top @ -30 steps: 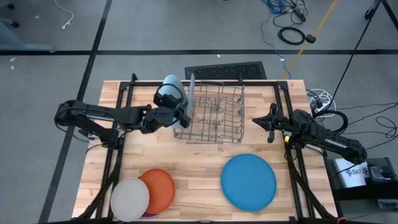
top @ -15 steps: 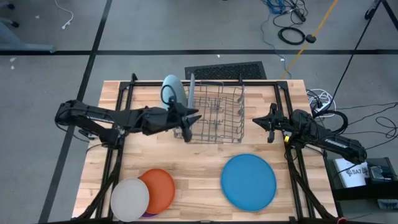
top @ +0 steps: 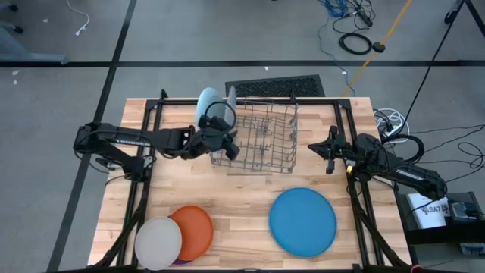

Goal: Sort dishes
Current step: Put the gray plate into the dish rack, then put the blue plate into the dish rack

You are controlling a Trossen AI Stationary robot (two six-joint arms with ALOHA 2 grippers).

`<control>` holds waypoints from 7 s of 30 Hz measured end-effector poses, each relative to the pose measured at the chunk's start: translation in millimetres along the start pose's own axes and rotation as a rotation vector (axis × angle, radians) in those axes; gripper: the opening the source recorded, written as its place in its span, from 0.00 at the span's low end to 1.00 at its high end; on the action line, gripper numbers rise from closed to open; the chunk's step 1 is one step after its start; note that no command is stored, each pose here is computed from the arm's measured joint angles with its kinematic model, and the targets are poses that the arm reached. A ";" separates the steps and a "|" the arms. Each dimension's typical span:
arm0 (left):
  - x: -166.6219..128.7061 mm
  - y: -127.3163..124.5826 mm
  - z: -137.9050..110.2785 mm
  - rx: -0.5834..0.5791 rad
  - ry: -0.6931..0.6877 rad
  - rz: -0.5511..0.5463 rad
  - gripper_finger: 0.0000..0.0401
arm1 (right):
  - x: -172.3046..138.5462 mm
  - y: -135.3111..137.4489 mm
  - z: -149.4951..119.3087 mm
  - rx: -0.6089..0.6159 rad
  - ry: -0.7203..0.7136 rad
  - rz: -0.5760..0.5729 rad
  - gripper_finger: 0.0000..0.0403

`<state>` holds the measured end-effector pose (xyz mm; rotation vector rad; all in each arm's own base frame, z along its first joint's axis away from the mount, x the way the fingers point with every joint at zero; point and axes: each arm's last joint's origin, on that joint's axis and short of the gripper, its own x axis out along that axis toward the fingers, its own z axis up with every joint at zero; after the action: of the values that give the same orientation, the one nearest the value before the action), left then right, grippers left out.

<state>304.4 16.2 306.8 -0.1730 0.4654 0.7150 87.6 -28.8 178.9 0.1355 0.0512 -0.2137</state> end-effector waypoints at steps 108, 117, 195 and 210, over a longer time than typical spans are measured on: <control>16.6 -271.7 -111.2 1.328 -0.162 -0.650 0.00 | 0.1 0.0 -0.1 -0.026 0.001 0.000 0.01; -35.6 -243.0 -51.4 1.114 -0.130 -0.783 0.00 | -0.1 0.6 4.6 -0.023 -0.048 0.006 0.01; -18.8 33.6 16.3 -0.371 -0.246 -0.264 0.00 | -9.9 12.4 40.0 -0.081 -0.403 0.263 0.01; -48.3 43.5 8.2 -0.431 -0.301 -0.260 0.00 | -9.3 12.1 38.7 -0.081 -0.388 0.259 0.01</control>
<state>246.6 22.7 336.8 -0.5131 -0.0065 0.5653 82.6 -20.5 219.3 0.0178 -0.3424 0.0237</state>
